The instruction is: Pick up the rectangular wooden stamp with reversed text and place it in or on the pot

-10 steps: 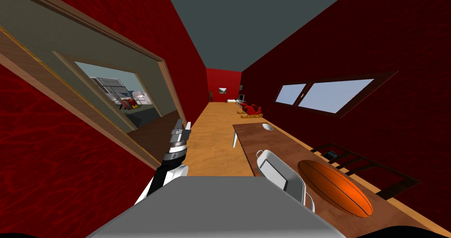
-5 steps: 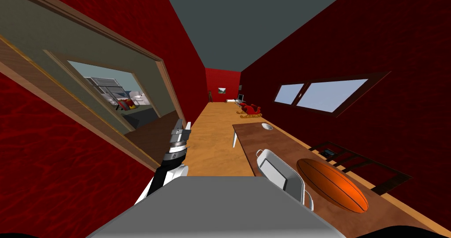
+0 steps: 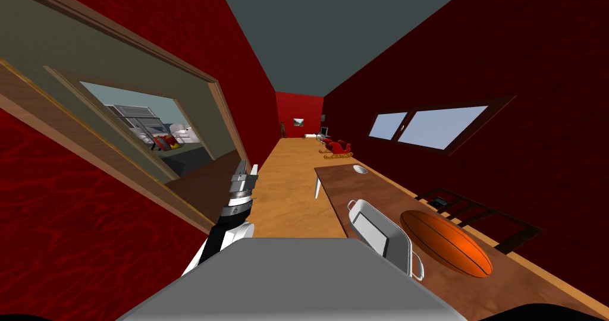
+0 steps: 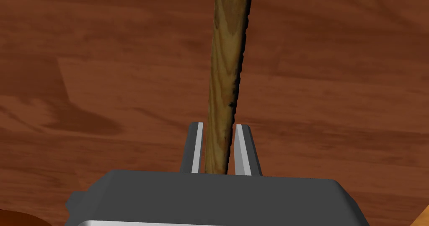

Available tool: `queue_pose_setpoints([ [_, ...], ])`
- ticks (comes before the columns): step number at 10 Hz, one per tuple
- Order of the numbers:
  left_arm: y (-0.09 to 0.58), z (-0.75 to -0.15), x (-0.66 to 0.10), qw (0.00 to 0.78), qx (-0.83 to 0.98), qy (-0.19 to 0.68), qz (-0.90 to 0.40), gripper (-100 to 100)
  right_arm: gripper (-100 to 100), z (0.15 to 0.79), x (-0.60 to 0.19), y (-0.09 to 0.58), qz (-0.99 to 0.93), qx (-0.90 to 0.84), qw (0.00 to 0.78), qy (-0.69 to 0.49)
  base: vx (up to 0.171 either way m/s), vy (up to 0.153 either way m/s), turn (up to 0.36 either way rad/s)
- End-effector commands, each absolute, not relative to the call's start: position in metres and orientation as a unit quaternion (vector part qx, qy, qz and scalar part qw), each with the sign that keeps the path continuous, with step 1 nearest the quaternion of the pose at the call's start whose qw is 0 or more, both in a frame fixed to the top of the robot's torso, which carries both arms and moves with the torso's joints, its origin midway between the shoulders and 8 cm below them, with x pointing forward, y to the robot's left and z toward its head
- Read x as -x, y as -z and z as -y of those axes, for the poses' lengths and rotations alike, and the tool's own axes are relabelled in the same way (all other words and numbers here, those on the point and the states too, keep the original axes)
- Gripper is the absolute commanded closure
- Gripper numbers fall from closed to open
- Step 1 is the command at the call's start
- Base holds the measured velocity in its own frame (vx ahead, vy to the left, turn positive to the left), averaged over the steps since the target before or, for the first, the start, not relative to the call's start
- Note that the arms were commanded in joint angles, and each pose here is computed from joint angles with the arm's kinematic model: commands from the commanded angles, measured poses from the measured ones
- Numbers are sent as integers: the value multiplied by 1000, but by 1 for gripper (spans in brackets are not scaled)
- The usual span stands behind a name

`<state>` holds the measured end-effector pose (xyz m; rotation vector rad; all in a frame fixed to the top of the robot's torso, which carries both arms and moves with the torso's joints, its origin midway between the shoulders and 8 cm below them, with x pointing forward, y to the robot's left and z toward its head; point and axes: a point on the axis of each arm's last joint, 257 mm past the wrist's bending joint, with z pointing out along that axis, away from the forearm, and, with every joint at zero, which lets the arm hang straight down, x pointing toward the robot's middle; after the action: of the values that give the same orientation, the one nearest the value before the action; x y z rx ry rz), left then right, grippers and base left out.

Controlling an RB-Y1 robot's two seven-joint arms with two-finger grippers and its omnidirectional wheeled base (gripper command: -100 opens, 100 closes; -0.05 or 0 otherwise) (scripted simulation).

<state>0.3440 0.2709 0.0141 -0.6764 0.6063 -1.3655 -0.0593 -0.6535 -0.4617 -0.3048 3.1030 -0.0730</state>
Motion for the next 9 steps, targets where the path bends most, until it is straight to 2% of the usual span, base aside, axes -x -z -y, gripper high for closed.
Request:
queue_pose_setpoints([
  [1, -14, -271, -344, 682, 302, 609, -270, 0, 100, 665, 62, 449, -994, 106, 3, 28, -4, 77, -36],
  [7, -14, -271, -344, 682, 302, 609, -270, 0, 100, 702, 66, 399, -990, 130, -30, 42, 7, 77, -35],
  [9, -14, -271, -344, 682, 302, 609, -270, 0, 100, 711, 64, 381, -989, 134, -39, 44, 50, 101, -31],
])
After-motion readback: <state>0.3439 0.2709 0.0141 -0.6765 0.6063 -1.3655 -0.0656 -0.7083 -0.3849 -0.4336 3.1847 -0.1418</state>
